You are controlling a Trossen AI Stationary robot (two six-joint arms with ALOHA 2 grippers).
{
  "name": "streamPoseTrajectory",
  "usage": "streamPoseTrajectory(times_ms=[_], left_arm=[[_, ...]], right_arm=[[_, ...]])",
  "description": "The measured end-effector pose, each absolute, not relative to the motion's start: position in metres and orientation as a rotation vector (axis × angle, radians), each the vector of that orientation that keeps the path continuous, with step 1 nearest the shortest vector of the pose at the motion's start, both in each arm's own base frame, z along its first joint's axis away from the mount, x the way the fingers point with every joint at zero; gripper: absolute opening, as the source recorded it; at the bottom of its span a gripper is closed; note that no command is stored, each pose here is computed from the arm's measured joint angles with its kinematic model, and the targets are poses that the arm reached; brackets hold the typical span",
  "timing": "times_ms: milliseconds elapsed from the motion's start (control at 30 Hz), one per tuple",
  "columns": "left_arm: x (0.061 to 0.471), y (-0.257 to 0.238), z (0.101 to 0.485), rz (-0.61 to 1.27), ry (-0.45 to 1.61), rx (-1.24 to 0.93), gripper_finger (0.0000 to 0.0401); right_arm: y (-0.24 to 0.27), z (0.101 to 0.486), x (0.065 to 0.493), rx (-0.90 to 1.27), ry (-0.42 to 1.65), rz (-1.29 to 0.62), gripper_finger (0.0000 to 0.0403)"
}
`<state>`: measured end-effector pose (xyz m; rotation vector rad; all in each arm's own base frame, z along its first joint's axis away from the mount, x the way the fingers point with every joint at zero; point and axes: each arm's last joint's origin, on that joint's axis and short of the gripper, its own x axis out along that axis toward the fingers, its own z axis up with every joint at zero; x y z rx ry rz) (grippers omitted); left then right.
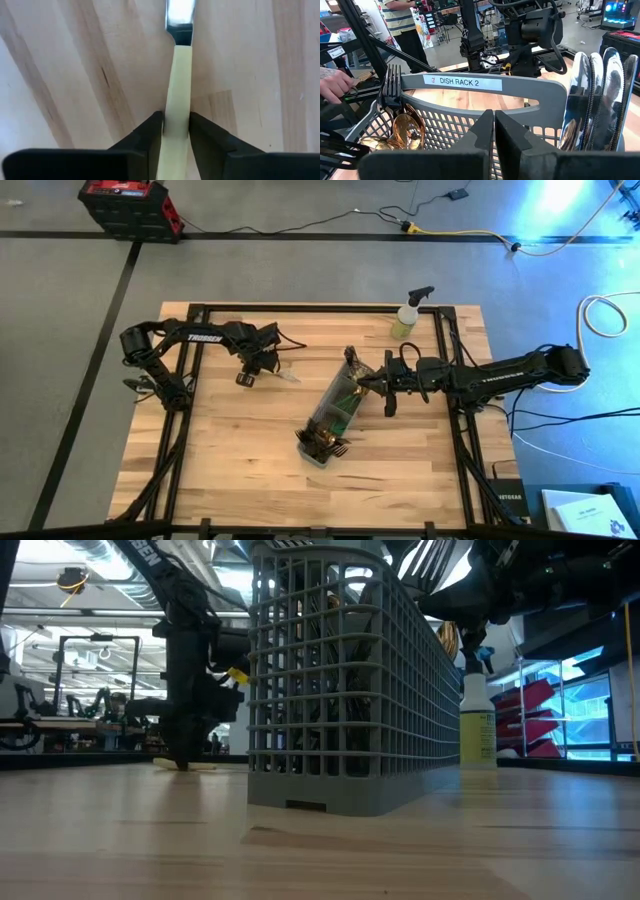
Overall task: Sort silverware
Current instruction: Put the table knife into the silverware tray
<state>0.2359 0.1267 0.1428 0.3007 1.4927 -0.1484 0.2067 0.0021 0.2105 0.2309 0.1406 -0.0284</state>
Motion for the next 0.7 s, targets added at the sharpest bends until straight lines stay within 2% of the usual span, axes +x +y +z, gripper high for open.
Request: streamPoseTrajectory(times_ms=[133, 367, 700], left_arm=[[0.237, 0.128, 0.132, -0.172, 1.533, 0.283, 0.0075], [0.238, 0.129, 0.129, -0.167, 1.559, 0.276, 0.0034], [0.241, 0.127, 0.132, -0.12, 1.576, 0.25, 0.0032]], right_arm=[[0.002, 0.211, 0.207, 0.231, 0.14, -0.028, 0.0], [0.002, 0.211, 0.207, 0.231, 0.14, -0.028, 0.0], [0.002, 0.21, 0.207, 0.231, 0.141, -0.028, 0.0]])
